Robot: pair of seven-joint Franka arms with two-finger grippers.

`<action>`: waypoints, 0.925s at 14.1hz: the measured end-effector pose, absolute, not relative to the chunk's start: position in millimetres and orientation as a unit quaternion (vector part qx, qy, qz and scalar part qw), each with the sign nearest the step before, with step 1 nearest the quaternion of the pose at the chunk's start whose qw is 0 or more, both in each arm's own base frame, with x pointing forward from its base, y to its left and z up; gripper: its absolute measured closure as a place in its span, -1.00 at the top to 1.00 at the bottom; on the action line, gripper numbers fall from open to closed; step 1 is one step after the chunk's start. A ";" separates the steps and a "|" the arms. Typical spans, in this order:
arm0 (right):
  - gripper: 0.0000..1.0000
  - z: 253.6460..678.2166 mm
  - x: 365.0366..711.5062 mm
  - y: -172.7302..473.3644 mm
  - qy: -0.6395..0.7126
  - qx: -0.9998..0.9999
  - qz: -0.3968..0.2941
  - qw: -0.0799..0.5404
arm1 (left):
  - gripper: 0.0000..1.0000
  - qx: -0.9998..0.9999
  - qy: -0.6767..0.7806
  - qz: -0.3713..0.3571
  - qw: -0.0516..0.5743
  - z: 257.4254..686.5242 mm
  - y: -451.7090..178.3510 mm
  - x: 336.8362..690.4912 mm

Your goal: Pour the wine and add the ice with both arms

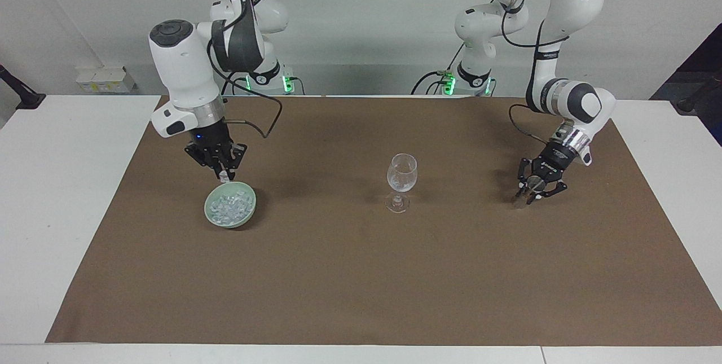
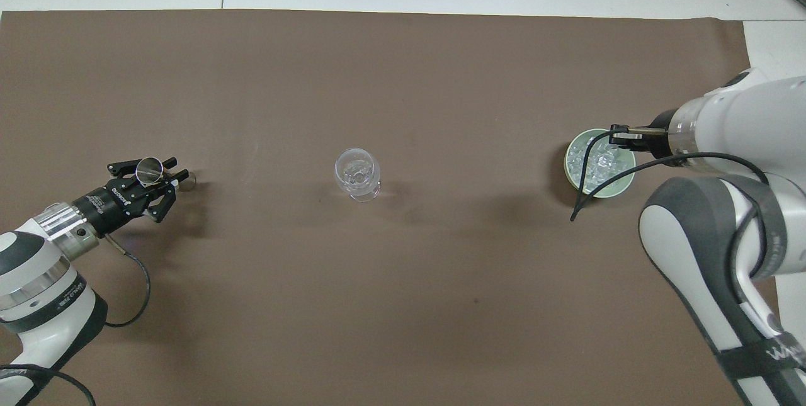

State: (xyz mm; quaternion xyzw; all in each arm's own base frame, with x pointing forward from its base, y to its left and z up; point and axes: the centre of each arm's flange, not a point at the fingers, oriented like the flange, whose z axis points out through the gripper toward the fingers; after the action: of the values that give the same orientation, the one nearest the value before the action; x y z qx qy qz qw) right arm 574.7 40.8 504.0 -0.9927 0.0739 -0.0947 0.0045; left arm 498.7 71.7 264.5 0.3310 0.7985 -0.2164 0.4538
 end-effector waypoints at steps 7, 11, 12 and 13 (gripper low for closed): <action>-0.51 562.7 549.9 31.7 0.102 -0.990 -0.087 0.033 | 0.52 0.343 0.793 -0.212 0.456 264.6 69.7 499.1; -0.51 577.6 552.0 68.4 0.091 -0.989 -0.093 0.067 | 1.00 0.380 0.785 -0.203 0.446 267.7 69.9 498.6; -0.51 581.4 552.5 87.1 0.101 -0.987 -0.093 0.079 | 1.00 0.398 0.781 -0.199 0.438 270.0 71.2 498.1; -0.51 586.3 552.2 109.2 0.114 -0.985 -0.092 0.093 | 1.00 0.418 0.777 -0.194 0.429 273.0 73.1 497.5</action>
State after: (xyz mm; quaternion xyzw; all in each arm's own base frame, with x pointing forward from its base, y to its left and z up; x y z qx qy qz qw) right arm 552.2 109.2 586.3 -0.9848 0.1137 -0.0923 0.0932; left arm 497.5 73.1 273.0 0.4181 0.7765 -0.1944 0.4294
